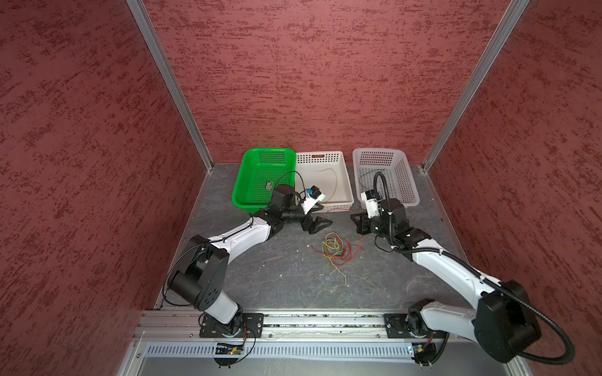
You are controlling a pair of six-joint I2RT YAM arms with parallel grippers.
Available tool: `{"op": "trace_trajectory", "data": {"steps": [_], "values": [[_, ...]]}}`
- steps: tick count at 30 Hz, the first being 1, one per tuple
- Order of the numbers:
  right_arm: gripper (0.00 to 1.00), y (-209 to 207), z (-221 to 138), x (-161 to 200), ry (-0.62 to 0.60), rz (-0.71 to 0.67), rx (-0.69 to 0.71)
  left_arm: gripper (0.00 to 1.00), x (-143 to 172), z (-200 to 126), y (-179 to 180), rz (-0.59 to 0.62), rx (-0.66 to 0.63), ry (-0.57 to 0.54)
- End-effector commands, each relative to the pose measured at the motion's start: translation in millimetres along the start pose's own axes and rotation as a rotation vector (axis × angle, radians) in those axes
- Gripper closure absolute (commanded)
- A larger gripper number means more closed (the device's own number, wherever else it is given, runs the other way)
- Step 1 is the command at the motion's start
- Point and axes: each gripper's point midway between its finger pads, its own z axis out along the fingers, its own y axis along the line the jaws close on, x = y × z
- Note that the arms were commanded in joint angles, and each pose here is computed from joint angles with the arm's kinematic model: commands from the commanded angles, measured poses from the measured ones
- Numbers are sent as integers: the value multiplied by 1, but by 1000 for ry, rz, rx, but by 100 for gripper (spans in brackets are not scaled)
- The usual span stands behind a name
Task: Untangle and sort cables by color
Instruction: Untie the cable.
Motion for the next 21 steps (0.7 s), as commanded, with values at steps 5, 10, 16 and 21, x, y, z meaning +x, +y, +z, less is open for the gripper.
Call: {"op": "trace_trajectory", "data": {"steps": [5,10,16,21], "values": [[100,23,-5,-13,-32,-64,-77,31,-4,11,2,0,32,5],[100,28,-4,-11,-30,-78,-89,63,0,15,1,-16,67,34],[100,31,-2,-10,-23,-86,-97,83,-2,19,3,-29,76,47],[100,33,-4,-10,-31,-90,-100,100,-2,18,3,-31,75,51]]}}
